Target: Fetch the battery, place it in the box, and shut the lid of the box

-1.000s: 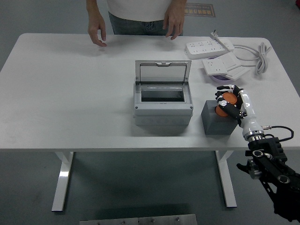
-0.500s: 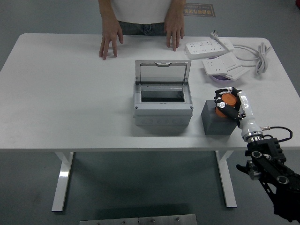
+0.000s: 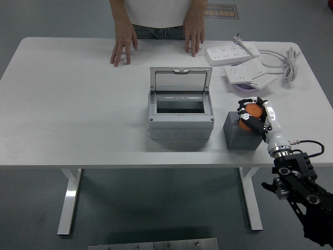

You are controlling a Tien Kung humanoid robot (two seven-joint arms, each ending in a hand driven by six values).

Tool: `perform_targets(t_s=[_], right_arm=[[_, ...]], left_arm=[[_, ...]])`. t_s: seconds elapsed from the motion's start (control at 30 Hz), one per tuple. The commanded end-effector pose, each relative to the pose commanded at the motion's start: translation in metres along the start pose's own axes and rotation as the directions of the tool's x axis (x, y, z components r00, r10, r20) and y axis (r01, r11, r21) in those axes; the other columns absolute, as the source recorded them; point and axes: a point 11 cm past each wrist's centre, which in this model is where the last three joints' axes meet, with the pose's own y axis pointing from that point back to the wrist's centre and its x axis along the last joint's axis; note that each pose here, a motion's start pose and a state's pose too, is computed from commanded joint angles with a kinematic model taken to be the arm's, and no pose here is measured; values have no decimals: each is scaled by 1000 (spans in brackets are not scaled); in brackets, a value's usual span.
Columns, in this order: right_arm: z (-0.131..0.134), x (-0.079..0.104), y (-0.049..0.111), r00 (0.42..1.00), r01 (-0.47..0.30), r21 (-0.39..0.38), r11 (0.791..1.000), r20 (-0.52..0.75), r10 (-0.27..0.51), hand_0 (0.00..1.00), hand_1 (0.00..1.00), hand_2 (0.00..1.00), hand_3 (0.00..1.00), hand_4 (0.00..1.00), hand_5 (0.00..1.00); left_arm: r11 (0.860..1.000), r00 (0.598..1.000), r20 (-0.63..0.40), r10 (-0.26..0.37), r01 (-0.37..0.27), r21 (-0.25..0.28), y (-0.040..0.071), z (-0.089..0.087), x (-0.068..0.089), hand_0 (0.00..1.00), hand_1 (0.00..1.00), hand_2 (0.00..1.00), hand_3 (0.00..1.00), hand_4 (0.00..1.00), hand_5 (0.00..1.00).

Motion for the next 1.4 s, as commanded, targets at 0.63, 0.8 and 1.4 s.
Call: perform_targets(t_s=[0.63, 0.8, 1.4], right_arm=[[-21, 3, -13, 996, 9, 38, 999, -87, -5, 197, 249, 285, 273, 2, 2], [-30, 7, -20, 996, 3, 62, 998, -94, 3, 194, 227, 289, 284, 2, 2], [-86, 9, -47, 984, 73, 138, 988, -171, -48, 185, 223, 289, 294, 27, 2]], left_arm=[[1000, 1000, -4, 3, -3, 3, -1, -2, 0, 632, 698, 573, 541, 500, 2], [1000, 1000, -3, 5, -5, 3, -1, -2, 1, 632, 698, 573, 541, 500, 2], [1000, 1000, -1, 7, -7, 8, -2, -5, 1, 632, 698, 573, 541, 500, 2]])
